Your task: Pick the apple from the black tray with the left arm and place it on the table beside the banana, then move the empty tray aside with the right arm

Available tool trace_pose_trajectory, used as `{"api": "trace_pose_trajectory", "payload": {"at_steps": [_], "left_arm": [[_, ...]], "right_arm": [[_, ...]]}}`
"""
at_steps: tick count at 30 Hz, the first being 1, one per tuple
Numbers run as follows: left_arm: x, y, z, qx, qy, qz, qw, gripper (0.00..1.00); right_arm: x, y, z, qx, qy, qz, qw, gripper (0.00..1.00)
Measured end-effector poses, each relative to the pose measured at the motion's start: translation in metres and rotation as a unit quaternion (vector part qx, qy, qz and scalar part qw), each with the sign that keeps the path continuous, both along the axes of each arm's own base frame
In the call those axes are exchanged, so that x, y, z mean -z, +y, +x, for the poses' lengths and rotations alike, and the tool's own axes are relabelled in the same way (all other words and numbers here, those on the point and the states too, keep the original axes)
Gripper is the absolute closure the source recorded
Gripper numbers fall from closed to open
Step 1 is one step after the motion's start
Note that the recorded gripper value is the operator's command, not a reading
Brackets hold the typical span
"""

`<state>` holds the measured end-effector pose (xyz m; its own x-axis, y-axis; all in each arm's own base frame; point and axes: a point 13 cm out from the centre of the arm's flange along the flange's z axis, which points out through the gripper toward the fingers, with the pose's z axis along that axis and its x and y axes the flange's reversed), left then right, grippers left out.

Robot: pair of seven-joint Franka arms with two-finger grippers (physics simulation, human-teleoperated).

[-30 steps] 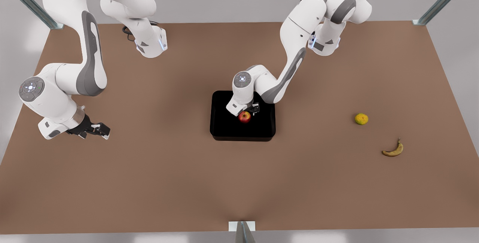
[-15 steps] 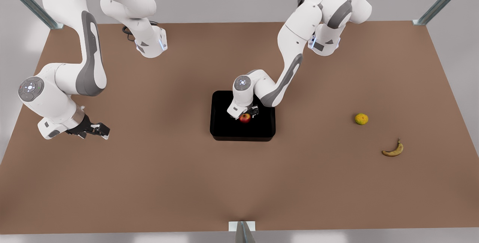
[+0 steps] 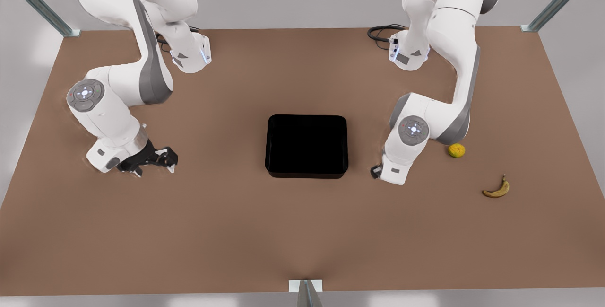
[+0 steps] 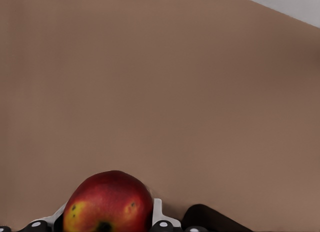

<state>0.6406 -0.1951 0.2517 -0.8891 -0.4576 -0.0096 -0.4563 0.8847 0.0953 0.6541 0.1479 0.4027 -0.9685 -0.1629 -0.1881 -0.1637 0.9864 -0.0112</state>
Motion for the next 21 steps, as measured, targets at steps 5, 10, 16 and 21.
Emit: {"api": "trace_pose_trajectory", "payload": {"at_steps": [5,10,16,21], "left_arm": [[0.145,0.176,-0.024,0.008,0.114,0.003,0.993,0.27],[0.192,0.24,-0.024,0.084,0.106,-0.017,0.991,0.0],[0.121,0.234,0.03,0.183,0.028,-0.016,0.983,0.0],[-0.181,0.2,0.009,0.2,-0.086,-0.021,0.976,0.0]], "right_arm": [[-0.028,0.106,-0.057,-0.032,0.053,0.025,0.998,0.0],[0.067,0.177,-0.148,-0.013,0.151,0.044,0.988,0.0],[0.152,0.232,-0.209,0.018,0.137,0.029,0.99,0.0],[0.192,0.237,-0.188,0.089,0.112,0.05,0.988,0.0]]}}
